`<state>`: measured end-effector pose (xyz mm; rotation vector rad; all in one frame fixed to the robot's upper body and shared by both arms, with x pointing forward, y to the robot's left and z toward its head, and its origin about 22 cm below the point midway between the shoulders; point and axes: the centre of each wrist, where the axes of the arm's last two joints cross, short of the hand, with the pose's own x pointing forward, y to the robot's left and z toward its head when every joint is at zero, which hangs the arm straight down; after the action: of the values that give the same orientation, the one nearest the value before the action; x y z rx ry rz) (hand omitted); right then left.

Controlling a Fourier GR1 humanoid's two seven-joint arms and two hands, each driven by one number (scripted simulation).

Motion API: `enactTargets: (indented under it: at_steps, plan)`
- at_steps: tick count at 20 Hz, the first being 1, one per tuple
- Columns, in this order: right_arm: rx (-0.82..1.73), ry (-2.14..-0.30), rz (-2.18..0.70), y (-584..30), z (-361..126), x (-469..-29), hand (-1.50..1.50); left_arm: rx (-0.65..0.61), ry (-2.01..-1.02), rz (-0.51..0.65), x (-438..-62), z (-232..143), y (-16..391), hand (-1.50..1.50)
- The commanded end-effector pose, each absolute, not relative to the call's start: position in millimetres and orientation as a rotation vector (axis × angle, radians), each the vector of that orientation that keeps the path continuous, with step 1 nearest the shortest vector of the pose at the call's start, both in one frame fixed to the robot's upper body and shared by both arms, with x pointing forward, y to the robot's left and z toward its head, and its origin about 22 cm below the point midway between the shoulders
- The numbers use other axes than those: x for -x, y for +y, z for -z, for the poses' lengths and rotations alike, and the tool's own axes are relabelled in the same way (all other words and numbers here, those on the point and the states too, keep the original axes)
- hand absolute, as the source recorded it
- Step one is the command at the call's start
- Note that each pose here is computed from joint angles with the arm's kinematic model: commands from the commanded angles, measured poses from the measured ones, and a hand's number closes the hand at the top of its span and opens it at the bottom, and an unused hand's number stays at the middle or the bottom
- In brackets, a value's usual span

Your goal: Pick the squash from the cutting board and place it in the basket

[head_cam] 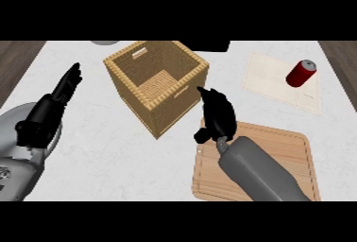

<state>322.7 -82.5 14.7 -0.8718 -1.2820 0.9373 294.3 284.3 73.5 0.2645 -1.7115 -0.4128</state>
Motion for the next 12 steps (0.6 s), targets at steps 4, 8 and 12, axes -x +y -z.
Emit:
enactTargets:
  at_steps: [4,8,12]
  plan:
    - [1.002,-0.728,-1.344,-41.2,-47.5,-345.5,-1.5,-0.261,-1.706,0.415,-296.2,-72.1,282.7,0.0]
    - [0.941,-0.53,-1.43,-1.5,-94.4,-353.0,-1.5,-0.263,-1.732,0.414,-298.5,-82.2,284.5,0.0]
    - [0.908,-0.372,-1.468,-1.9,-113.4,-369.1,-1.5,-0.29,-1.724,0.395,-292.4,-73.9,289.3,0.0]
